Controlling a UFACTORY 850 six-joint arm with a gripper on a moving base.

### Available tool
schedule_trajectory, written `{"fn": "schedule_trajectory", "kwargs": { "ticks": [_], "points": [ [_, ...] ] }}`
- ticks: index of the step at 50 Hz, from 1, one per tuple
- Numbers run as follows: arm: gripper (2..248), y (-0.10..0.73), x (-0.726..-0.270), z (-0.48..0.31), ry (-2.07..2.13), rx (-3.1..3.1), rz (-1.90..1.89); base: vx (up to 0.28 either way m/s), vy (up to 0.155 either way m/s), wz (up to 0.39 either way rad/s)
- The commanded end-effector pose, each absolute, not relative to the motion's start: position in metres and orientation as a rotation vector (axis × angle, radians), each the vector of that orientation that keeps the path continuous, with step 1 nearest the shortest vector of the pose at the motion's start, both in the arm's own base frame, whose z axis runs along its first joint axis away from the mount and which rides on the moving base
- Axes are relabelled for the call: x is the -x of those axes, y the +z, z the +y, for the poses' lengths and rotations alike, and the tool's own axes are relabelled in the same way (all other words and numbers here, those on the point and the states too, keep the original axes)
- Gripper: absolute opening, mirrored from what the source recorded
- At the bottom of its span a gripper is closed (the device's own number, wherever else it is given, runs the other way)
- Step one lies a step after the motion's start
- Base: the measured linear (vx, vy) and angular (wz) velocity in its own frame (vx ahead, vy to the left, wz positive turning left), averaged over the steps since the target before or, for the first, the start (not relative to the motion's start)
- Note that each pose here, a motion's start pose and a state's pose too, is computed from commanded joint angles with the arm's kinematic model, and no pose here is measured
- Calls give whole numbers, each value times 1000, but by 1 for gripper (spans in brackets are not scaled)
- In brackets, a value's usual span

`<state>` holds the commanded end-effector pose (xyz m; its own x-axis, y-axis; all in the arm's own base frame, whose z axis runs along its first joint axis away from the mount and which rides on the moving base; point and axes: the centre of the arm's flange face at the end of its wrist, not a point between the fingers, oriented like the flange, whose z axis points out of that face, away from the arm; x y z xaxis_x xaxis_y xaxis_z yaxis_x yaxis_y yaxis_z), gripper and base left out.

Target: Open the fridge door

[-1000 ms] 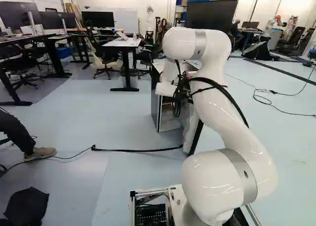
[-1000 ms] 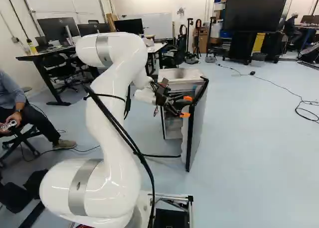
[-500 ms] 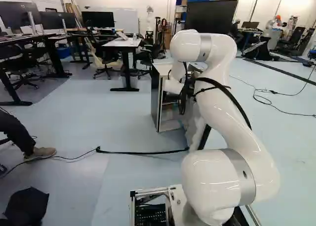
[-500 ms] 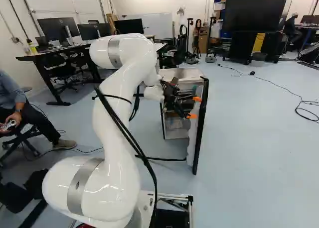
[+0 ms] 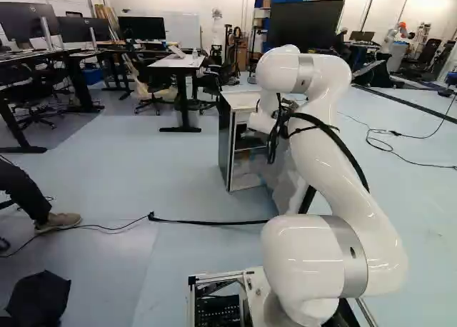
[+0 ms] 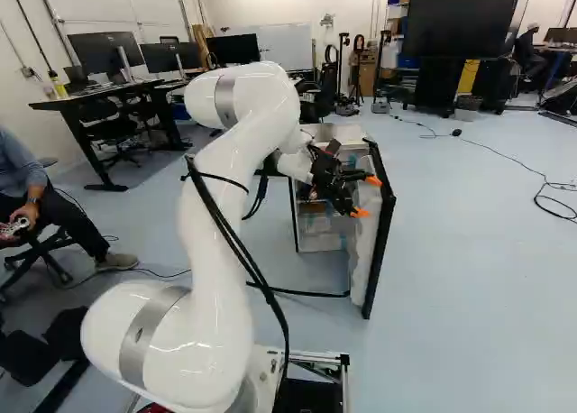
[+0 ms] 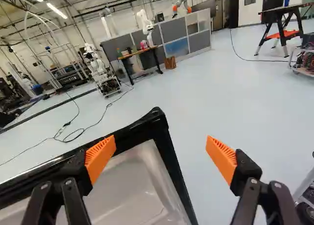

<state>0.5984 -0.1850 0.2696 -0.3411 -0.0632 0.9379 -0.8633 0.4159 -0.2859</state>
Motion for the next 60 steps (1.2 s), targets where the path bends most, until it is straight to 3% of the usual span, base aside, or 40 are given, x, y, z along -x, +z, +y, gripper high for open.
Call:
{"fn": "schedule_trajectory", "kwargs": {
  "ticks": [60],
  "points": [
    [247, 276, -600, -307, 980, -575, -1826, 0, 0, 0]
  ]
}}
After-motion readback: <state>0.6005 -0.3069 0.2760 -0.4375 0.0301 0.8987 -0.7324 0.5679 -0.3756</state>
